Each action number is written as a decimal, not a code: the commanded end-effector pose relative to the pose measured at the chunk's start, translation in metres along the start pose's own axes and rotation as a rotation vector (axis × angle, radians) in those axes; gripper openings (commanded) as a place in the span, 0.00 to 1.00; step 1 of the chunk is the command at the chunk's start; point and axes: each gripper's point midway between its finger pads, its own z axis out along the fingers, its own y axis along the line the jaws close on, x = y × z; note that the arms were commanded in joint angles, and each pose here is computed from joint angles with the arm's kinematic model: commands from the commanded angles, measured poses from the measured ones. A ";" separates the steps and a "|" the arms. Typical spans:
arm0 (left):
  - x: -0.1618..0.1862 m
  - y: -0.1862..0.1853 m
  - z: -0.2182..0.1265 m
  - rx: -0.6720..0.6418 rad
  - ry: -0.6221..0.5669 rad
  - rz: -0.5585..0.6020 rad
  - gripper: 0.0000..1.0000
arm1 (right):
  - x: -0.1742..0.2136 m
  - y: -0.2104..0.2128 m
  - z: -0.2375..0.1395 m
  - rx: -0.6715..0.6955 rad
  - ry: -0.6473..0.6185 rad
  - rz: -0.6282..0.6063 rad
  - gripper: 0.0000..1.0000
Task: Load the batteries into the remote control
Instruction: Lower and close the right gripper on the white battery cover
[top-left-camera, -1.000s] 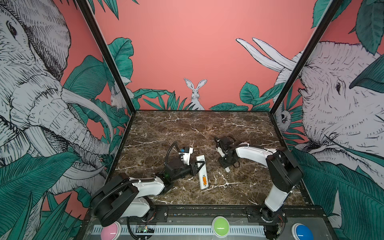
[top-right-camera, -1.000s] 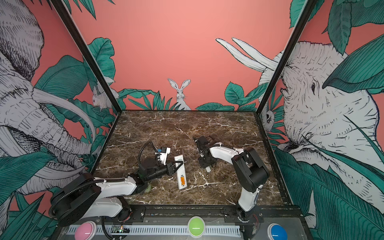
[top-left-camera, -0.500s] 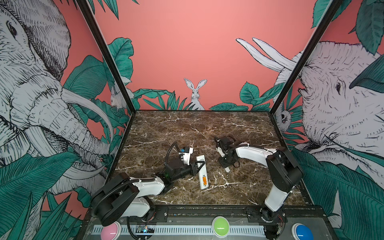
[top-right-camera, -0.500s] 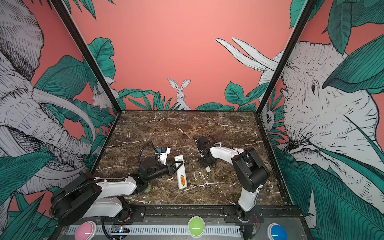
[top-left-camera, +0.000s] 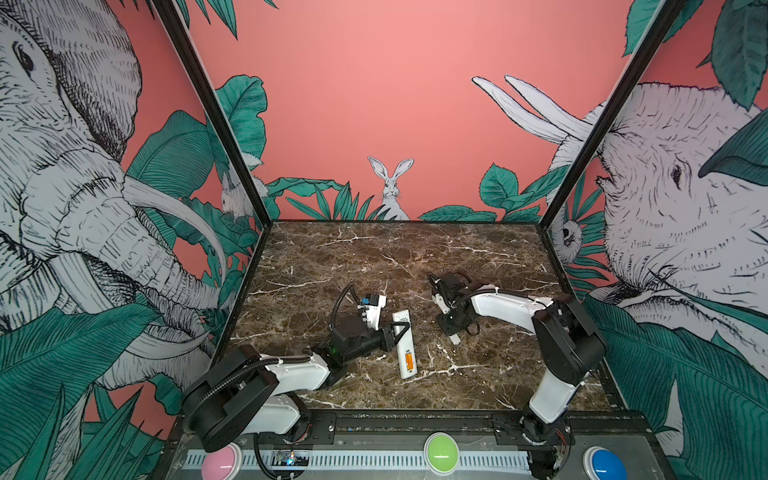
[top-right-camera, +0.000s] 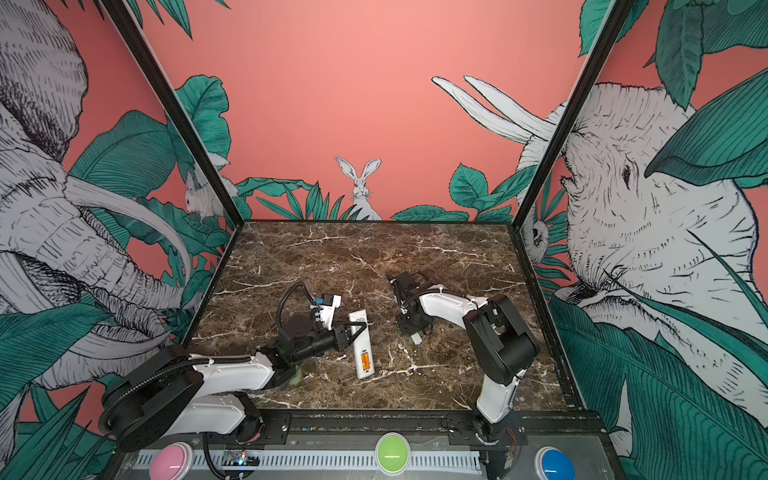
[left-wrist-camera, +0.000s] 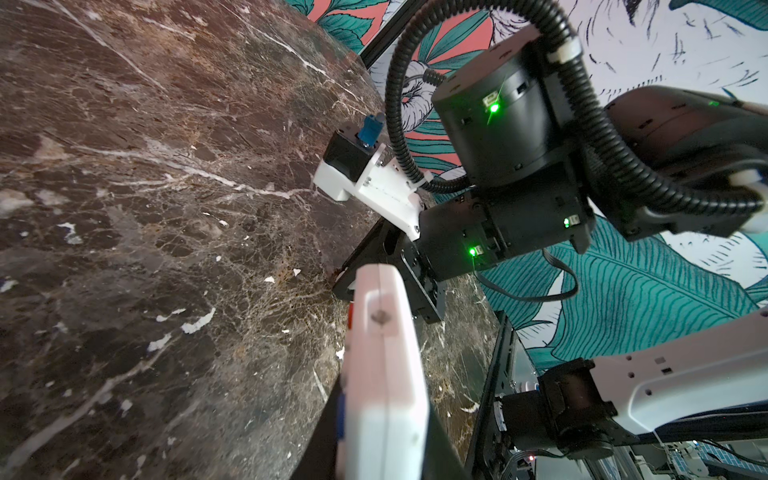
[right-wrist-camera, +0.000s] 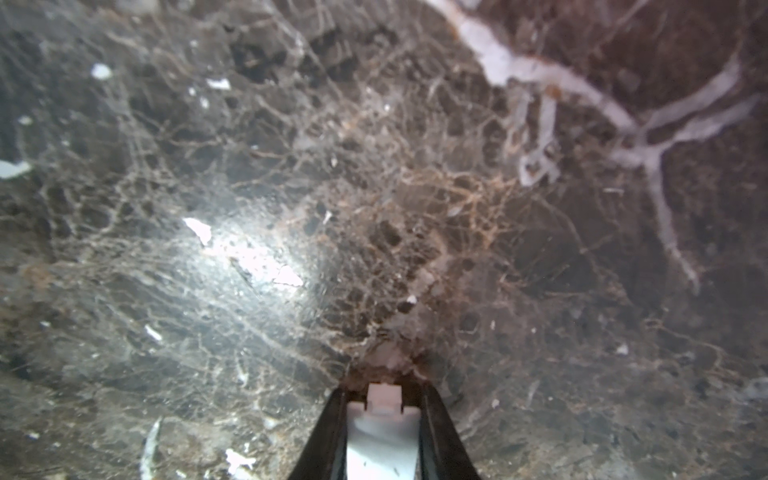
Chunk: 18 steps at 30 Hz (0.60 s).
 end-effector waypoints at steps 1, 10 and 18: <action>-0.016 -0.018 0.001 0.054 -0.054 0.016 0.00 | 0.009 -0.005 0.004 0.015 0.028 0.005 0.24; -0.015 -0.017 0.001 0.055 -0.055 0.013 0.00 | 0.009 -0.007 0.003 0.025 0.027 0.006 0.31; -0.015 -0.016 0.001 0.056 -0.057 0.010 0.00 | 0.009 -0.010 0.001 0.042 0.025 0.009 0.34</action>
